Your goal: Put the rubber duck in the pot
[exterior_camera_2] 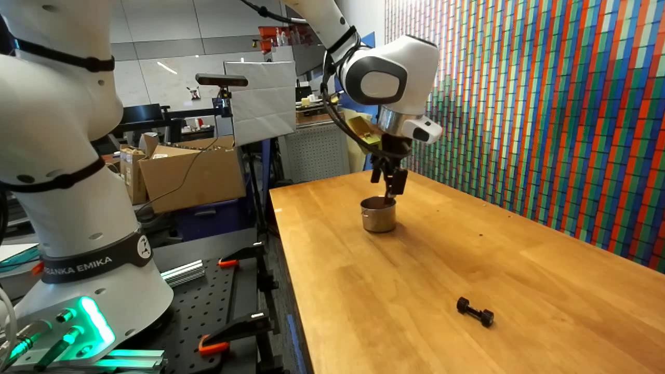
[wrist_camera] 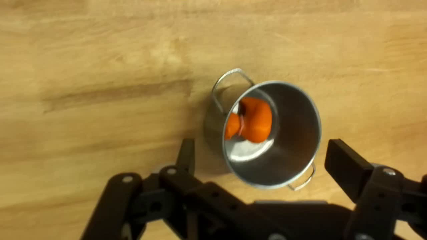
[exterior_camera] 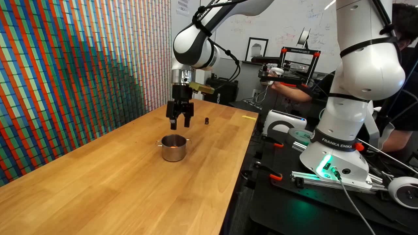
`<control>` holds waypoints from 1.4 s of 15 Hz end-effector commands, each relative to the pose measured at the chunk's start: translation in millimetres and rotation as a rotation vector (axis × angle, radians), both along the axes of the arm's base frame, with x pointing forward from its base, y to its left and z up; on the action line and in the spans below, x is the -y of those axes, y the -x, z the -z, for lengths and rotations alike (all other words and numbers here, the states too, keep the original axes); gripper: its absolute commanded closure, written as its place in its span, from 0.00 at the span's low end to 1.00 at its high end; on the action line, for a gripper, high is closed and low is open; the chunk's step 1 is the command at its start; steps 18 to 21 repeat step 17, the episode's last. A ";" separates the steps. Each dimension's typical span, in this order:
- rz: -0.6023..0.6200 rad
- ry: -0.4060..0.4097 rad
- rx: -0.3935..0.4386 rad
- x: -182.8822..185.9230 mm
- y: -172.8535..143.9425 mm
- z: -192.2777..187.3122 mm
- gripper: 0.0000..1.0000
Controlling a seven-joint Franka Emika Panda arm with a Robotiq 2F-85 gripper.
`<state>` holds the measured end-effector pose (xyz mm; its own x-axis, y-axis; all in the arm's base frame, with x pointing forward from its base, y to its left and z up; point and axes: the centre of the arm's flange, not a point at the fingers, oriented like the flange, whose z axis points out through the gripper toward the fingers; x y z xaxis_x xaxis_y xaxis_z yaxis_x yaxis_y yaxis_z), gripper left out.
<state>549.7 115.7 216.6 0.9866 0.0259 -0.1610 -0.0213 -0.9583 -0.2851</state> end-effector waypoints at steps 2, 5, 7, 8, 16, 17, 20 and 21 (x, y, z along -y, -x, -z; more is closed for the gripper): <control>-0.070 0.117 0.178 37.4 -39.3 -77.3 0.00; -0.151 0.198 0.250 54.4 -42.7 -128.3 0.00; -0.209 0.246 0.267 63.0 -36.3 -162.2 0.00; -0.230 0.252 0.256 67.4 -31.2 -181.0 0.00; -0.244 0.259 0.207 78.4 -3.8 -229.5 0.00; -0.246 0.259 0.204 78.5 -3.3 -229.6 0.00; -0.246 0.259 0.204 78.5 -3.3 -229.6 0.00; -0.246 0.259 0.204 78.5 -3.3 -229.6 0.00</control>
